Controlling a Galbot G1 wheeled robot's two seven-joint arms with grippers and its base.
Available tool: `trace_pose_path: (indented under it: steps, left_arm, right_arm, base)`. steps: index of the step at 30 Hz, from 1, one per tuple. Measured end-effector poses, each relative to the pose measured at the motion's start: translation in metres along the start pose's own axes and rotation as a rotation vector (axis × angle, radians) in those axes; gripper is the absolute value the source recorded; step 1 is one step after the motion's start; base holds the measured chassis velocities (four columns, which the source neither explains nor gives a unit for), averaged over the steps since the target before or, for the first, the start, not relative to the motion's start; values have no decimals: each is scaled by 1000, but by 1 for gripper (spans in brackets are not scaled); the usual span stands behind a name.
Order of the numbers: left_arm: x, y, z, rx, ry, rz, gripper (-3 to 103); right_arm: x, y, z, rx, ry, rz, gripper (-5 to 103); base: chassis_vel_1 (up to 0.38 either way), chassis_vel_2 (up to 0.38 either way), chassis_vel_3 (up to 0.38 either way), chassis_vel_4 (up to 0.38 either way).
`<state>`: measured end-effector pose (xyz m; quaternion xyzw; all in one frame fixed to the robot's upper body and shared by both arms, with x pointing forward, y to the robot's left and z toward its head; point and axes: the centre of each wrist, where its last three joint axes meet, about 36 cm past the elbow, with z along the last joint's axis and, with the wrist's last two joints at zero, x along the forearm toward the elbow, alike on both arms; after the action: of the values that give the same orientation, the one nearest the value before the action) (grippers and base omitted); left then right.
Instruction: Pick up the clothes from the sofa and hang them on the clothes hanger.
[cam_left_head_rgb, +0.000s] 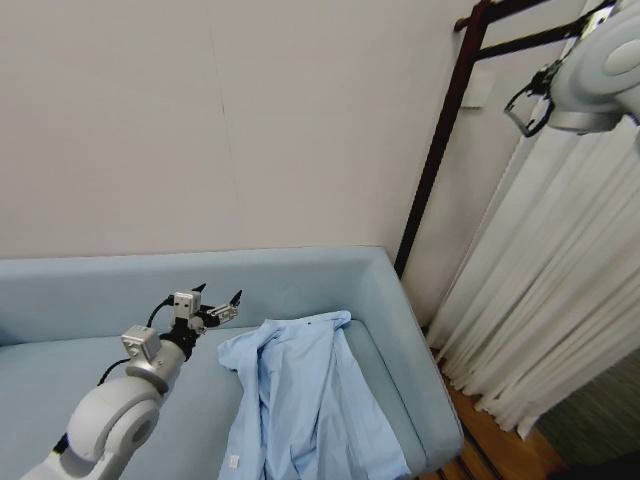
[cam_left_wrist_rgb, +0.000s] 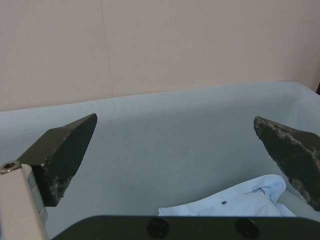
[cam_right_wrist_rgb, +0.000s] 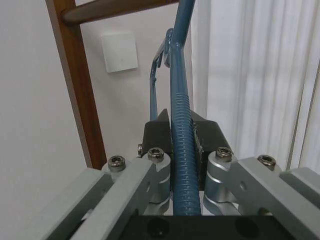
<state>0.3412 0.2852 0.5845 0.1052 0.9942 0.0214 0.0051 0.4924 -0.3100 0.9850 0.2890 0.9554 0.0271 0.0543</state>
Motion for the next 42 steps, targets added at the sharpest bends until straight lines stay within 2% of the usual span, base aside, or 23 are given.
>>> trace_pose_path:
  steps: [16,22,27,31,32,36,37,42]
  left_arm:
    - [-1,-2,8,11,2,-4,100]
    - [-1,-2,12,20,8,-8,100]
    - [-5,4,21,28,25,-24,100]
    - [-19,17,37,42,76,-73,100]
    - [-19,17,37,42,76,-73,100]
    - [-38,29,56,60,144,-111,100]
    - [-38,29,56,60,144,-111,100]
    - [-67,46,85,102,242,-128,100]
  right_arm:
    - [33,0,12,47,-19,-65,8]
    - [63,0,23,63,-25,-142,8]
    - [90,-5,39,74,-32,-251,8]
    - [109,-40,75,91,15,-442,8]
    - [109,-40,75,91,15,-442,8]
    - [124,-77,129,188,106,-632,8]
    - [124,-77,129,188,106,-632,8]
    - [115,-105,189,271,248,-817,8]
  base:
    - [0,0,0,0]
    - [0,0,0,0]
    - [0,0,0,0]
    - [0,0,0,0]
    - [0,0,0,0]
    - [0,0,0,0]
    - [0,0,0,0]
    - [0,0,0,0]
